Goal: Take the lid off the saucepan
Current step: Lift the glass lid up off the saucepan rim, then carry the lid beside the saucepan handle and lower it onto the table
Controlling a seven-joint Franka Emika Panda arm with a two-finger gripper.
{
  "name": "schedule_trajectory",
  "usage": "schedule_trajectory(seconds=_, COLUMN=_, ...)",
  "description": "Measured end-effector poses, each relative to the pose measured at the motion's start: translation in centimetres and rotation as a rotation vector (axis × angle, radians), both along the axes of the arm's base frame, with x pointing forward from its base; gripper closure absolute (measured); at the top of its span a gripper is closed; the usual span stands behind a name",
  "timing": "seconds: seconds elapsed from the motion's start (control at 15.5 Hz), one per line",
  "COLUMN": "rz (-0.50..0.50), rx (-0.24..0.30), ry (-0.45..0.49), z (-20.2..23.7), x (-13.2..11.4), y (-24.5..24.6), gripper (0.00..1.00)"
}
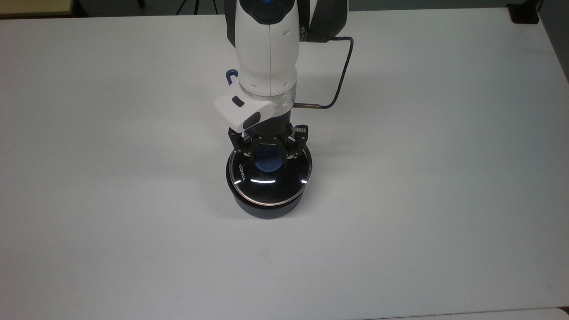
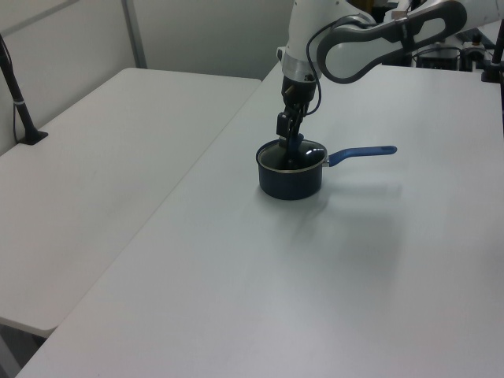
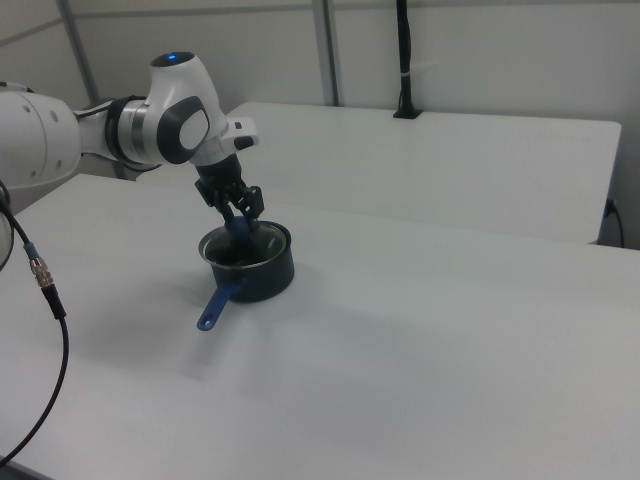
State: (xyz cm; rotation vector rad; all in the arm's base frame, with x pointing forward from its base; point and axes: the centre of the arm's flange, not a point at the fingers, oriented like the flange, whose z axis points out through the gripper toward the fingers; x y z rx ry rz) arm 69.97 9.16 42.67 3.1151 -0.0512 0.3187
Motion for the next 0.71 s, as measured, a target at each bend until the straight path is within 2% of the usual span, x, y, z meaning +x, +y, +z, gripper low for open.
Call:
schedule_trajectory(seconds=0.26, rz=0.018, rx=-0.014, ry=0.028, z=1.8, x=-0.5, y=-1.9, gripper=0.39)
schedule_trajectory(seconds=0.52, rz=0.065, rx=-0.032, ry=0.046, z=5.0, x=-1.9, y=-7.0, gripper=0.39)
schedule_trajectory(seconds=0.71, rz=0.081, rx=-0.040, ry=0.059, z=5.7, x=-3.2, y=-10.9, gripper=0.39)
